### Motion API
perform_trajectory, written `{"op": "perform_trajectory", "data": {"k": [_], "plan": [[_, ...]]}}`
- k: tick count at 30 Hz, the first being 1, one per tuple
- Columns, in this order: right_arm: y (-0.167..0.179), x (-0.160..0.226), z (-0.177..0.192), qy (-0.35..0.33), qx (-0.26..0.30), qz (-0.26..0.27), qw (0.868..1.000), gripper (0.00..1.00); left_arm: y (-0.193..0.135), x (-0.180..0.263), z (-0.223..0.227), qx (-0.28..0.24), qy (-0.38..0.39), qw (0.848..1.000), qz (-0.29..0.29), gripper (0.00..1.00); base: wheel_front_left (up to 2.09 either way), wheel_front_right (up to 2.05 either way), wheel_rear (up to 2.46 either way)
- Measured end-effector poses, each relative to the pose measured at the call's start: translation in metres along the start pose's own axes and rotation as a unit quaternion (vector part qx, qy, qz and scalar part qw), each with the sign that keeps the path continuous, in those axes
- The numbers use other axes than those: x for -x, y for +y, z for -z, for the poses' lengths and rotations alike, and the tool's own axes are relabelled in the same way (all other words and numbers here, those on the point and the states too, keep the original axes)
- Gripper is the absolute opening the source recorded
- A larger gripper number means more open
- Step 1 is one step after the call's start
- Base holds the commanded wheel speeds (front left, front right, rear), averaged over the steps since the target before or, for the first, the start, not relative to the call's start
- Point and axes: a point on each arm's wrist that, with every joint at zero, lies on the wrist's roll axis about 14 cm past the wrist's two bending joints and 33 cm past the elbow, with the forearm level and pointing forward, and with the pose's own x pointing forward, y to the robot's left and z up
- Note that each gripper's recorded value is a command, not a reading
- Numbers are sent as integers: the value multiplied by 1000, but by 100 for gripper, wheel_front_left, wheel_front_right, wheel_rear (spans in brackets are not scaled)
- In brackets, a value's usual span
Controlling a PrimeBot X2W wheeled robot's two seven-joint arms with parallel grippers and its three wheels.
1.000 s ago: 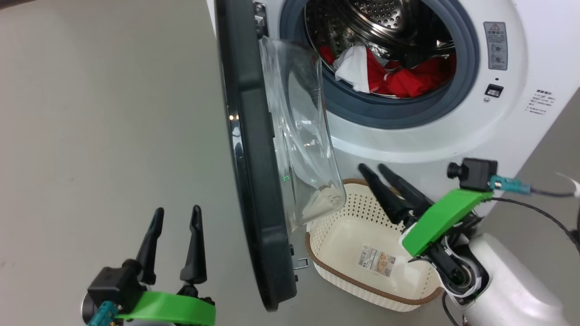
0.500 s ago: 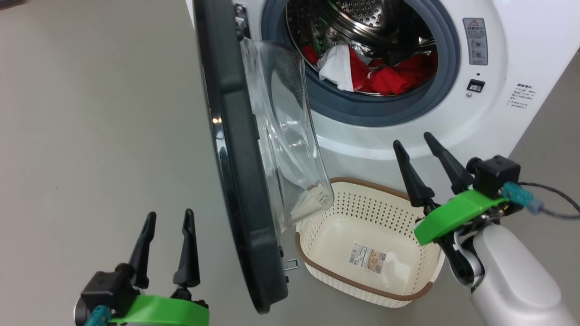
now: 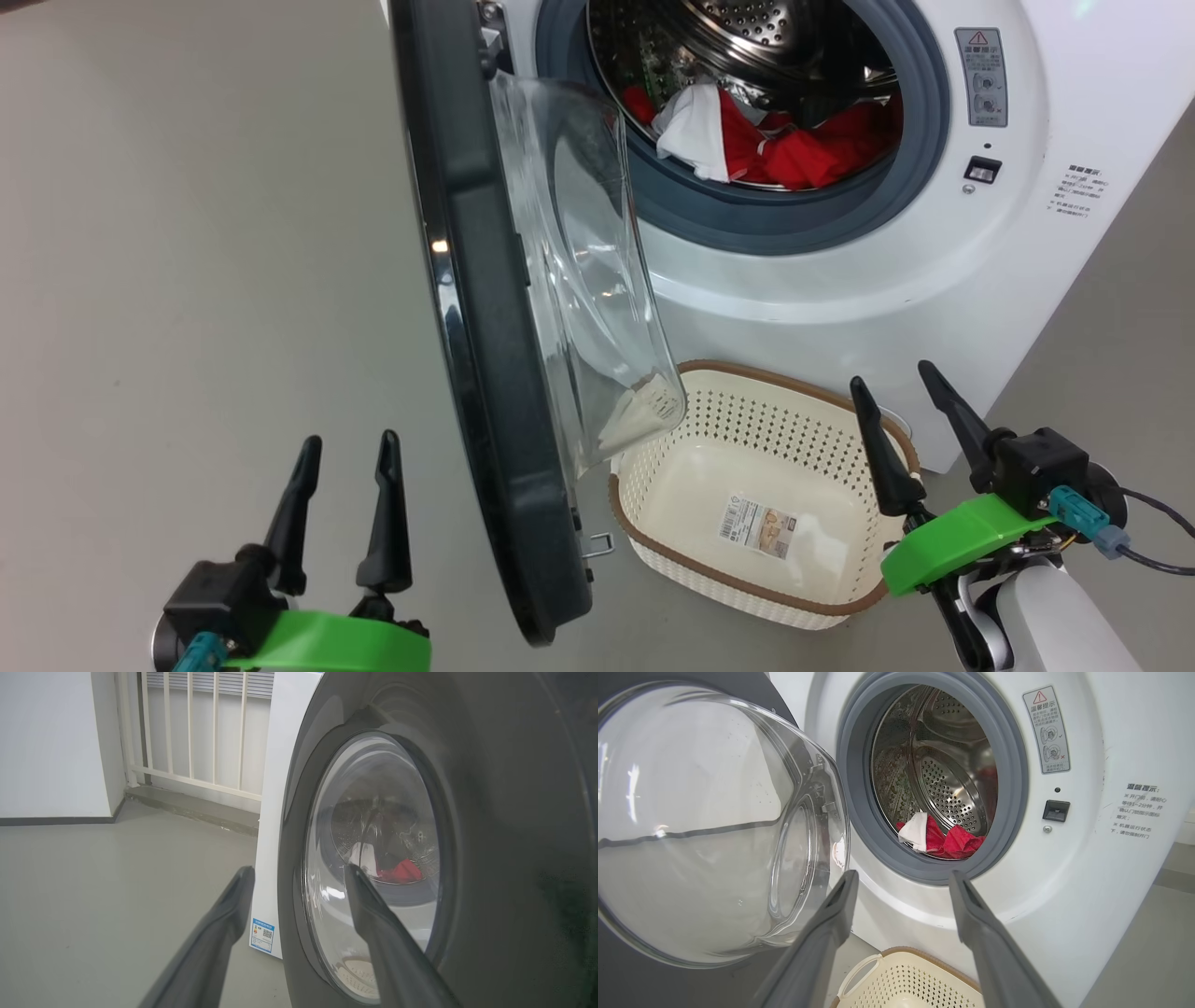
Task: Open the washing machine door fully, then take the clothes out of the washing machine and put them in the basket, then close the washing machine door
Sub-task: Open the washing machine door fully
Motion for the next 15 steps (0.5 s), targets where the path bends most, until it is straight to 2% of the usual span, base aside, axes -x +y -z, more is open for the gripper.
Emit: {"op": "perform_trajectory", "data": {"k": [13, 14, 15], "plan": [[5, 2, 4, 8, -6, -3, 1000, 100, 3, 4, 2, 7, 3, 1000, -4, 100, 0, 0, 0], [5, 2, 4, 8, -6, -4, 1000, 100, 3, 4, 1, 7, 2, 1000, -4, 60, 0, 0, 0], [6, 2, 4, 8, -6, -4, 1000, 100, 3, 4, -1, 7, -1, 1000, -4, 0, 0, 0, 0]]}}
